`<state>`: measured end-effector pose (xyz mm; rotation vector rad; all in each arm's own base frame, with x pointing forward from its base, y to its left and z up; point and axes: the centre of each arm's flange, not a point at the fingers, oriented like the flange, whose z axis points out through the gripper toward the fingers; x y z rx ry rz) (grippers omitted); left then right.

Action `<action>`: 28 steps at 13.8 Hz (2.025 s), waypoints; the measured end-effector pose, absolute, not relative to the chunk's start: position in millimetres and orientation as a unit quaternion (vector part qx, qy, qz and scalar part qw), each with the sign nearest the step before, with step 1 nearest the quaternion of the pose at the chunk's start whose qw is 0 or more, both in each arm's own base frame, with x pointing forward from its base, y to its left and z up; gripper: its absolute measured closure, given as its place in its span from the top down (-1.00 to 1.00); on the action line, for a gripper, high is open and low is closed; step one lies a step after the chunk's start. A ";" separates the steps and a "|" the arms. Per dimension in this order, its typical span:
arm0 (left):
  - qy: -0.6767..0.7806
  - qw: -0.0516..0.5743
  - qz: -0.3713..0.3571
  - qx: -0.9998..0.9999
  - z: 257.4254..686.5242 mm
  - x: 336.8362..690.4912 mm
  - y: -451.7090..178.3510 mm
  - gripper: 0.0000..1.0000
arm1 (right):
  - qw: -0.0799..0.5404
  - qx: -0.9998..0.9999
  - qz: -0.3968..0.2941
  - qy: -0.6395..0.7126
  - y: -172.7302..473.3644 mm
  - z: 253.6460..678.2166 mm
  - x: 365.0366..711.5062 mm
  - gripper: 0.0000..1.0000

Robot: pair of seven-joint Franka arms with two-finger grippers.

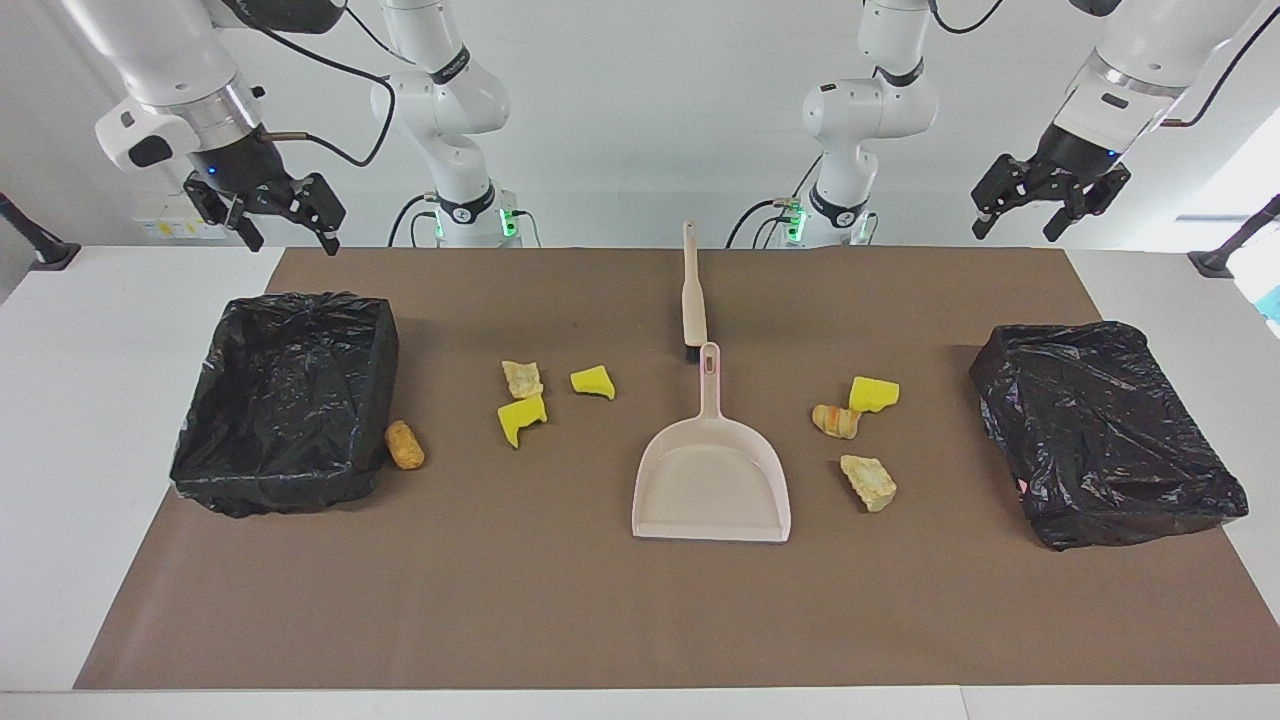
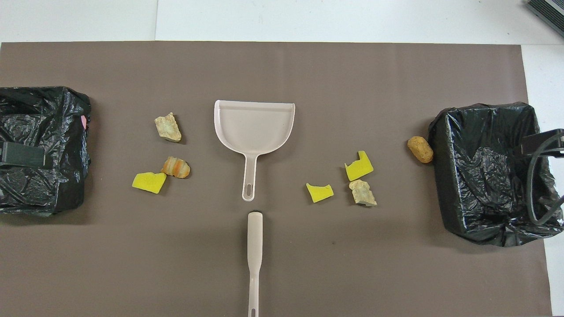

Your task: Sweep and dump trash in bin

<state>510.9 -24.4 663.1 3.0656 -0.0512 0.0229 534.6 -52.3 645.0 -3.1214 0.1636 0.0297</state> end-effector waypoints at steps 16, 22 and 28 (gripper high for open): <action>-0.030 0.034 -0.028 0.999 655.9 502.1 -35.8 1.00 | 0.008 -0.999 0.010 0.052 -40.0 645.1 535.6 1.00; -0.098 0.024 -0.058 0.993 644.0 459.2 -158.6 1.00 | 0.008 -0.999 0.010 0.052 -40.0 645.1 535.6 1.00; -0.087 0.012 -0.066 0.994 567.1 351.3 -295.3 1.00 | 0.008 -0.999 0.010 0.052 -40.0 645.1 535.6 1.00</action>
